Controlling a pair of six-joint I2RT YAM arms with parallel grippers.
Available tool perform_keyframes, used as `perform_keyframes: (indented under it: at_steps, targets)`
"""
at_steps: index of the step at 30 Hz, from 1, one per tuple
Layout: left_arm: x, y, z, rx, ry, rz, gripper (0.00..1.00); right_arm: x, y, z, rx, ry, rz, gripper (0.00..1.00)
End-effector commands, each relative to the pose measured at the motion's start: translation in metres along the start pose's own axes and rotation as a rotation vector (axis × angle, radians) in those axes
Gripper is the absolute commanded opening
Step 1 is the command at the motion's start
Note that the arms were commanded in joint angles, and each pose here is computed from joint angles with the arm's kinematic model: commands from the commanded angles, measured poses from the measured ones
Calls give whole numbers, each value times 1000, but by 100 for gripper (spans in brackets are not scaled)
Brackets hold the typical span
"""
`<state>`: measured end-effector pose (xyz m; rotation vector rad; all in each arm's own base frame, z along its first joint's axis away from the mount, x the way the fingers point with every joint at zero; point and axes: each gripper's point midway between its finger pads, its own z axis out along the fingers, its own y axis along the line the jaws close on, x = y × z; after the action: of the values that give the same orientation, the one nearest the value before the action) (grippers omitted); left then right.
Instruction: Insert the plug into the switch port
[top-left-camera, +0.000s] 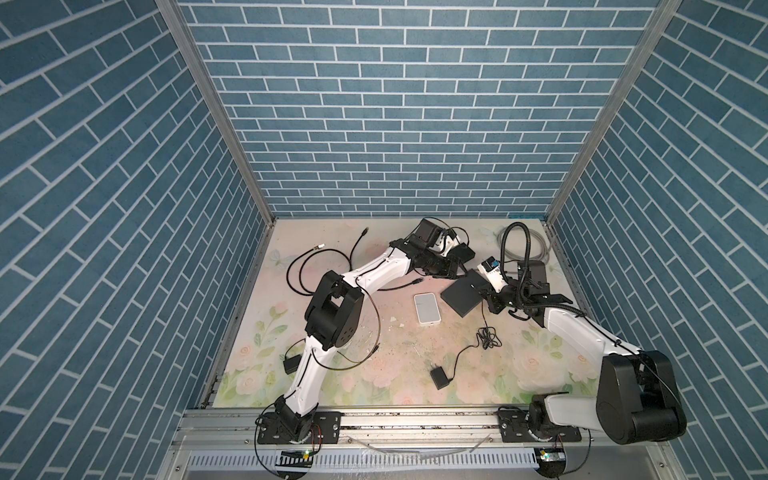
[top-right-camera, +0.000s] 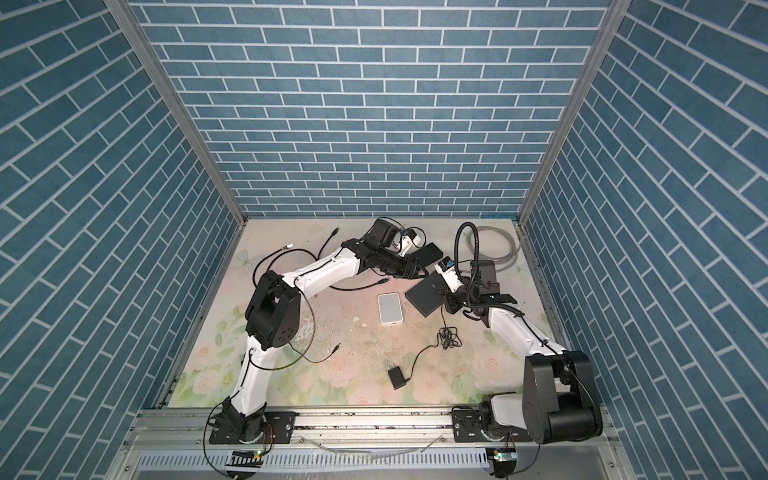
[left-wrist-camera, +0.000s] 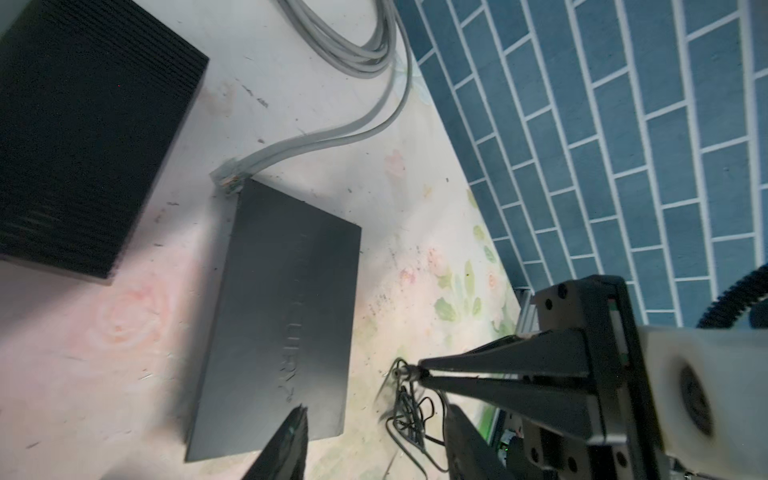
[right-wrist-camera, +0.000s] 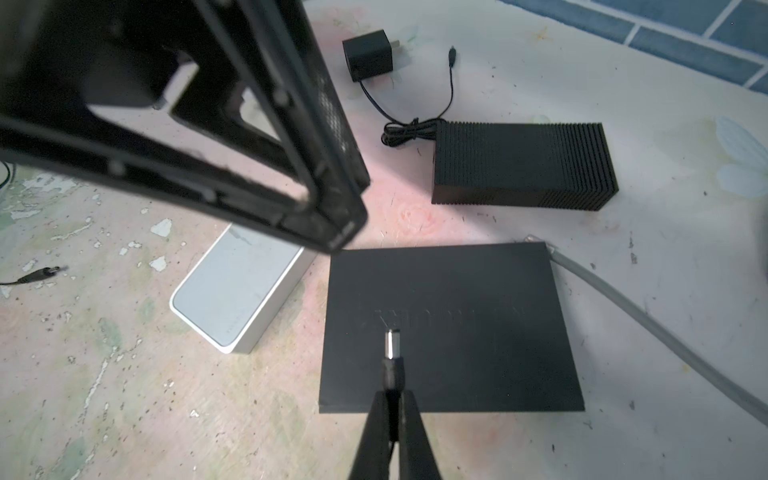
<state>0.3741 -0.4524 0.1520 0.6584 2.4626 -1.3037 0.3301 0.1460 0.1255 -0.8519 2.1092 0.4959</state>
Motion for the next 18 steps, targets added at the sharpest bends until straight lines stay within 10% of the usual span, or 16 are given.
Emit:
perform_keyframes:
  at_steps: [1, 18]
  targets:
    - [8, 8, 16, 32, 27, -59, 53, -7, 11, -1, -42, -63, 2, 0]
    - [9, 5, 23, 105, 12, -137, 36, -18, 14, 10, -47, -97, -12, 0]
